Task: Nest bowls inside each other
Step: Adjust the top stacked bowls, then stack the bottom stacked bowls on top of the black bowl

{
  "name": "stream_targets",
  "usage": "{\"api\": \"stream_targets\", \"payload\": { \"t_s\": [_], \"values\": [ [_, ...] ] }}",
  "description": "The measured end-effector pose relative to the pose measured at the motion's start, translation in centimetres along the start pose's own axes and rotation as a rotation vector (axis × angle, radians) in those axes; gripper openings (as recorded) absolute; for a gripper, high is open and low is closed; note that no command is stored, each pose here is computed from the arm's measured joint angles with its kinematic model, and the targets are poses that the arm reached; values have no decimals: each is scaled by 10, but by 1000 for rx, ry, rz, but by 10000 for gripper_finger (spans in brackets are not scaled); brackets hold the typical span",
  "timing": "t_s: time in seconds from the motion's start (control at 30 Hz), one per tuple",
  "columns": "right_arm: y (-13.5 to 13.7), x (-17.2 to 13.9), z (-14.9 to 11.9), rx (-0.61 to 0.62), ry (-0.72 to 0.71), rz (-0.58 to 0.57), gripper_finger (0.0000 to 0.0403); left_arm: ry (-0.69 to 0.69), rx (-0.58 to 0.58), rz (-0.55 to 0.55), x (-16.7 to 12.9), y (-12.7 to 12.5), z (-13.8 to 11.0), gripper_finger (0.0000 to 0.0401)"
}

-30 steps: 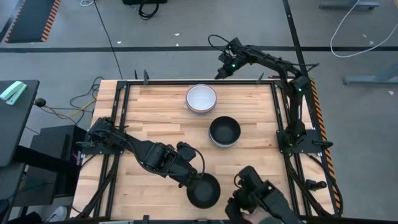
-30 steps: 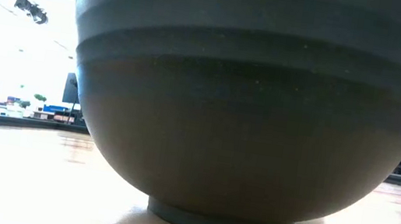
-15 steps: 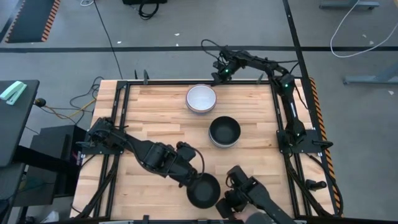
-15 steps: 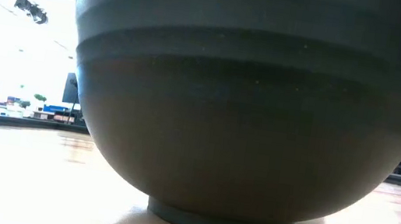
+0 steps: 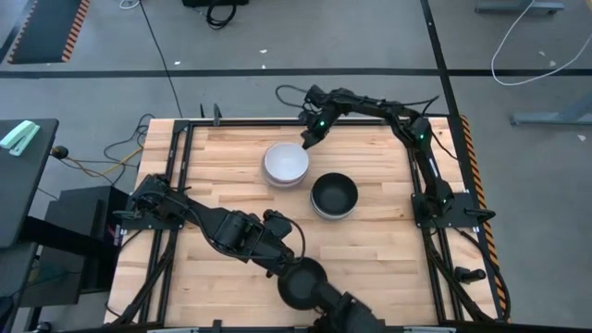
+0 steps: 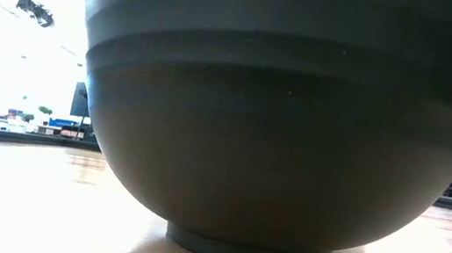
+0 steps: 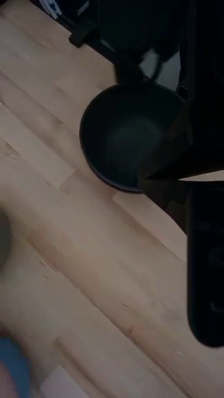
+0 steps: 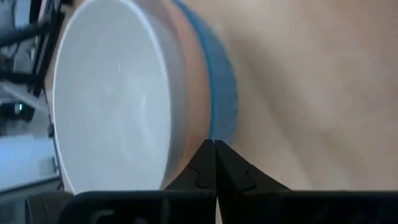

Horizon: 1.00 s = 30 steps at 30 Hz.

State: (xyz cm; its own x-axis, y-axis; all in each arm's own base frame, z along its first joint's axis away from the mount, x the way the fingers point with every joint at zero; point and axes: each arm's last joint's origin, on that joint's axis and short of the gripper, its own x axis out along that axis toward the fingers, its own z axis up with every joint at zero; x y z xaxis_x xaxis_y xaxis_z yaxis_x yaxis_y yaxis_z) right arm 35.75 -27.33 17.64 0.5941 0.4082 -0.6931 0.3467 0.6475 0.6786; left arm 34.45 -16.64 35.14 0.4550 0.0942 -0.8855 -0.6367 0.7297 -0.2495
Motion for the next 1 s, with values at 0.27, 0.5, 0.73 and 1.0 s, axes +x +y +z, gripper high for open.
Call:
{"api": "stream_targets", "payload": {
  "t_s": [0.27, 0.5, 0.73, 1.0],
  "values": [
    [33, 31, -7, -72, 83, 1, 0, 2, 6, -4, -1, -1, -3, 14],
    [54, 49, -13, -123, 128, 2, 0, 2, -6, -15, -2, -3, -6, 30],
    [63, 55, -17, -155, 147, 9, 0, -8, -21, -41, -2, -6, -6, 11],
    [85, -4, -23, -222, 106, -93, 2, 43, 25, -72, 17, -17, -9, 24]
  ]
}}
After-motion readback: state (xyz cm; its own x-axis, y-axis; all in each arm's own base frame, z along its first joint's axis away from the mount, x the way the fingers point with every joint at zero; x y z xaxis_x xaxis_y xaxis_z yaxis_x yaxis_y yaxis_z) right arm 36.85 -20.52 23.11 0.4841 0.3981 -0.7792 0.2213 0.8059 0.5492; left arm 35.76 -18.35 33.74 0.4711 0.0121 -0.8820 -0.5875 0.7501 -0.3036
